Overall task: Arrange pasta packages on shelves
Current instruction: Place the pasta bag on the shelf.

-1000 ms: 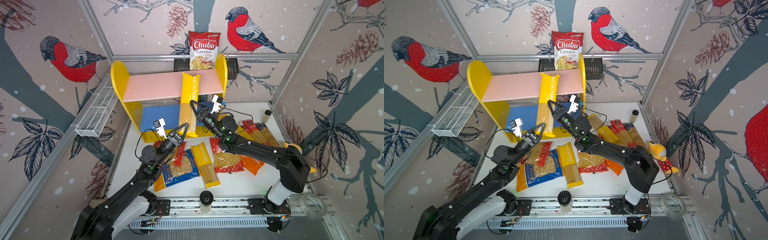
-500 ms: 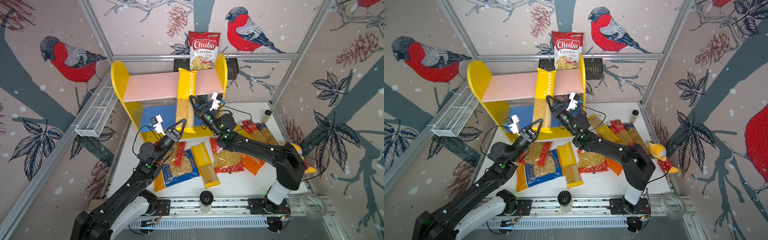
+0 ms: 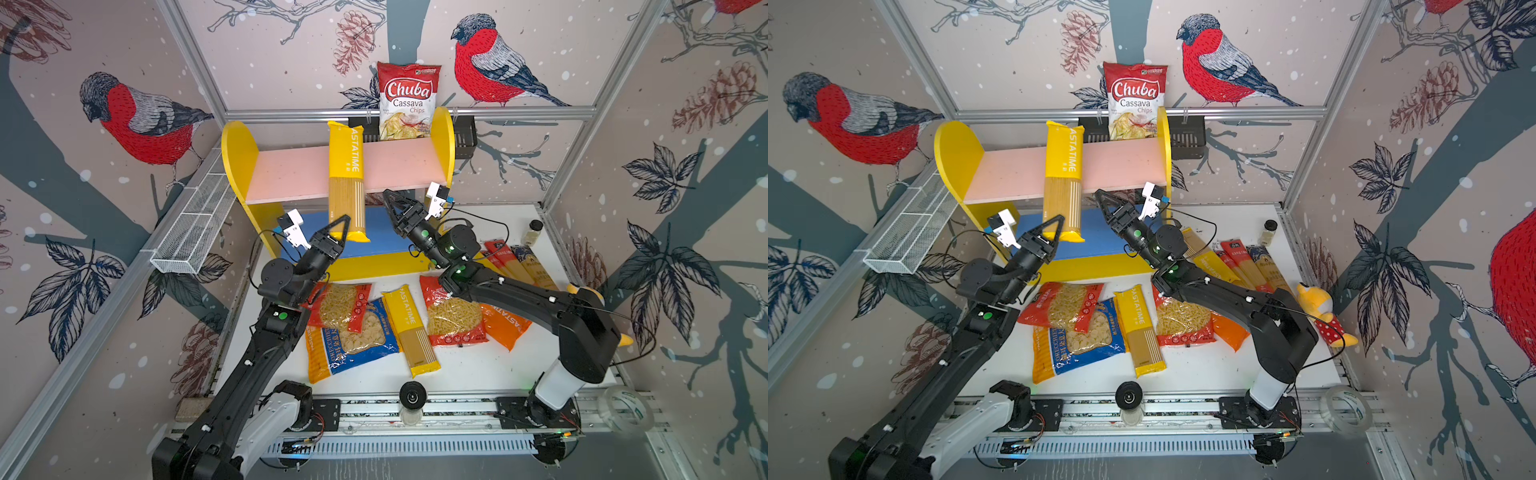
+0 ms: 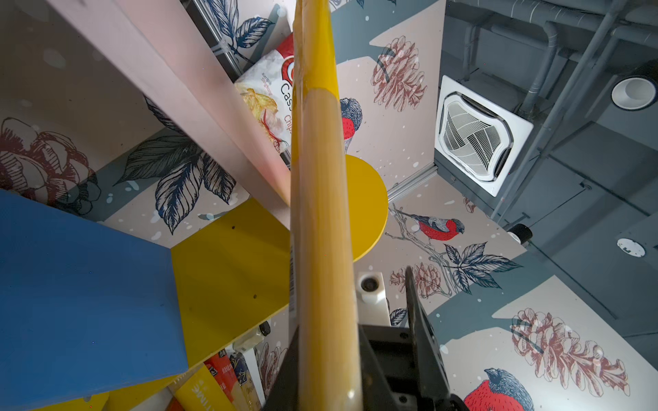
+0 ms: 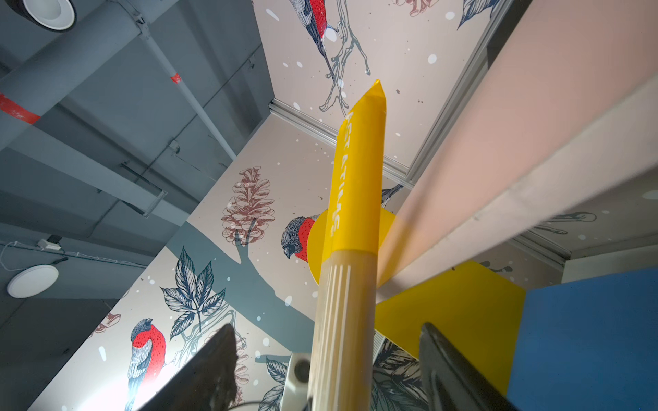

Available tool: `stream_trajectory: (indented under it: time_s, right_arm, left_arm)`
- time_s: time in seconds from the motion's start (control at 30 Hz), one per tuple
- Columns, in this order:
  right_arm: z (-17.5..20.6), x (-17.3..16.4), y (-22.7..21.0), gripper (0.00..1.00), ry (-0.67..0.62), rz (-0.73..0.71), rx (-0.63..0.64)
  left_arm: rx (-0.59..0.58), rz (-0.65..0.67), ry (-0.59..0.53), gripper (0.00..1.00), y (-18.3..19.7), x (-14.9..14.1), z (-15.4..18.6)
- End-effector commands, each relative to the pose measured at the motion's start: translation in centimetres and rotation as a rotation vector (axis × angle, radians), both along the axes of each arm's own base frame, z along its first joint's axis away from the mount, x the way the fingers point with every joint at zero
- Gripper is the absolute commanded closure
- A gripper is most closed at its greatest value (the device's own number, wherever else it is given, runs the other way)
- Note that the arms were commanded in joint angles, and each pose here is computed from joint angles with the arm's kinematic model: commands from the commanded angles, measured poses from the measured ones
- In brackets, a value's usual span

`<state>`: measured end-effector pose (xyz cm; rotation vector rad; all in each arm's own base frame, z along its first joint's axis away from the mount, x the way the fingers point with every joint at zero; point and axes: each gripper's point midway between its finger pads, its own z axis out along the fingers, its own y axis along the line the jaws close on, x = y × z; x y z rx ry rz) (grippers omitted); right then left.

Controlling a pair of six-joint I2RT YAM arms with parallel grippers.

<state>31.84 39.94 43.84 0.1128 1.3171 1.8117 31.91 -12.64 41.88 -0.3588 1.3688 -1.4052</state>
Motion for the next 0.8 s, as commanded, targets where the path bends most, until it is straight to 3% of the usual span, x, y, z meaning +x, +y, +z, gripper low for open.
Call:
stream_trajectory:
  time_s: [0.0, 0.17, 0.33, 0.6, 0.67, 0.77]
  right_arm:
    - [0.3, -1.4, -0.4, 0.2, -0.064, -0.006, -0.075]
    - [-2.8, -2.7, -1.2, 0.2, -0.052, -0.048, -0.199]
    - [-5.4, -3.6, -2.2, 0.2, -0.029, -0.082, -0.273]
    - [-6.2, -4.6, -3.0, 0.21, -0.048, -0.124, -0.329]
    - [-6.3, -4.8, -3.1, 0.2, -0.051, -0.127, -0.334]
    - [-6.5, -5.0, -3.2, 0.2, -0.051, -0.128, -0.341]
  left_arm:
    - [-0.014, -0.054, -0.064, 1.0, 1.5, -0.2, 4.0]
    - [0.05, -0.048, 0.035, 1.0, 4.9, 1.6, 5.2]
    - [0.024, -0.025, 0.088, 1.0, 8.6, 2.2, 5.3]
    - [0.011, 0.032, 0.158, 1.0, 11.9, 2.8, 4.1]
    - [-0.006, 0.056, 0.177, 0.92, 12.9, 3.1, 3.6]
    - [-0.017, 0.073, 0.174, 0.68, 13.3, 3.2, 3.6]
